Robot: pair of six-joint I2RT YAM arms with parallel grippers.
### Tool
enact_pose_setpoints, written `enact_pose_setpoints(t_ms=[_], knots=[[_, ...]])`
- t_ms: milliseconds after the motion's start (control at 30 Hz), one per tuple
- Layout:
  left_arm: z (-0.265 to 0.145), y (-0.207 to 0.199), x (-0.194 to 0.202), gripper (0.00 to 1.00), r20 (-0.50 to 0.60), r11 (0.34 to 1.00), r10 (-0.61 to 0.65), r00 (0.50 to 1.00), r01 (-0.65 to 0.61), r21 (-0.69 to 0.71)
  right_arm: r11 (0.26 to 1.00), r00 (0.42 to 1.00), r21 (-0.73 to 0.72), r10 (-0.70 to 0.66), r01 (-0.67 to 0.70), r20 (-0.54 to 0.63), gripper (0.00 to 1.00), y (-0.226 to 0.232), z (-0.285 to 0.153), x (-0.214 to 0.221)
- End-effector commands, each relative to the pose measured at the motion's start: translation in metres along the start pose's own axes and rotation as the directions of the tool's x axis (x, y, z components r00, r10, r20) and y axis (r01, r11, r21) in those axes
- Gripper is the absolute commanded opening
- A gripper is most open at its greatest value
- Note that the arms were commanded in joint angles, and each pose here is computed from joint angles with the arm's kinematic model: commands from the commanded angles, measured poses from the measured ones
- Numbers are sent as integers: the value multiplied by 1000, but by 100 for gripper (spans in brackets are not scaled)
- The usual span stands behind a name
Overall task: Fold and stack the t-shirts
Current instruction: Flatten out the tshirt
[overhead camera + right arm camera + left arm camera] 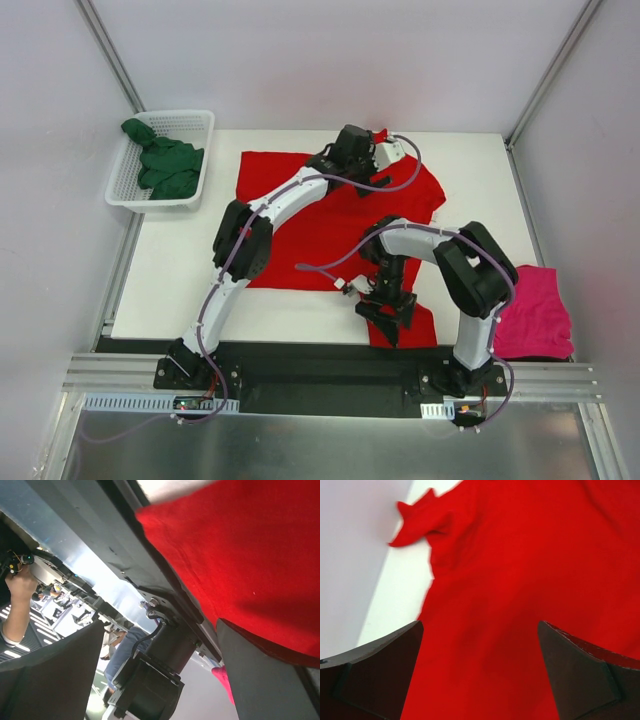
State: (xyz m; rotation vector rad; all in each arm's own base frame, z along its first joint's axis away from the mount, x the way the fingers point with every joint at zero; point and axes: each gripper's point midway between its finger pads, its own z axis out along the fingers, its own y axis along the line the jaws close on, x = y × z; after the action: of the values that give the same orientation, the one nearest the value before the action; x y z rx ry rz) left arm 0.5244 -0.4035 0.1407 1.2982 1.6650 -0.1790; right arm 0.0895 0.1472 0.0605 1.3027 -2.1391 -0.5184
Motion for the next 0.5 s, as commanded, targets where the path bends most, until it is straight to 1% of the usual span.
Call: enact_pose_setpoints(t_ms=[0, 200, 400, 467], knots=[[-10, -13, -23, 99, 63, 998, -24, 998, 20, 62, 999, 1000, 48, 19, -19, -2, 98, -6, 5, 5], [-5, -28, -22, 99, 67, 993, -34, 997, 26, 112, 998, 999, -45, 33, -34, -27, 98, 0, 17, 3], [8, -30, -4, 99, 23, 996, -3, 1000, 0, 93, 986, 1000, -166, 25, -23, 14, 98, 15, 17, -16], [11, -30, 0, 99, 14, 996, 7, 1000, -8, 87, 983, 999, -184, 22, -16, 30, 98, 18, 14, -24]])
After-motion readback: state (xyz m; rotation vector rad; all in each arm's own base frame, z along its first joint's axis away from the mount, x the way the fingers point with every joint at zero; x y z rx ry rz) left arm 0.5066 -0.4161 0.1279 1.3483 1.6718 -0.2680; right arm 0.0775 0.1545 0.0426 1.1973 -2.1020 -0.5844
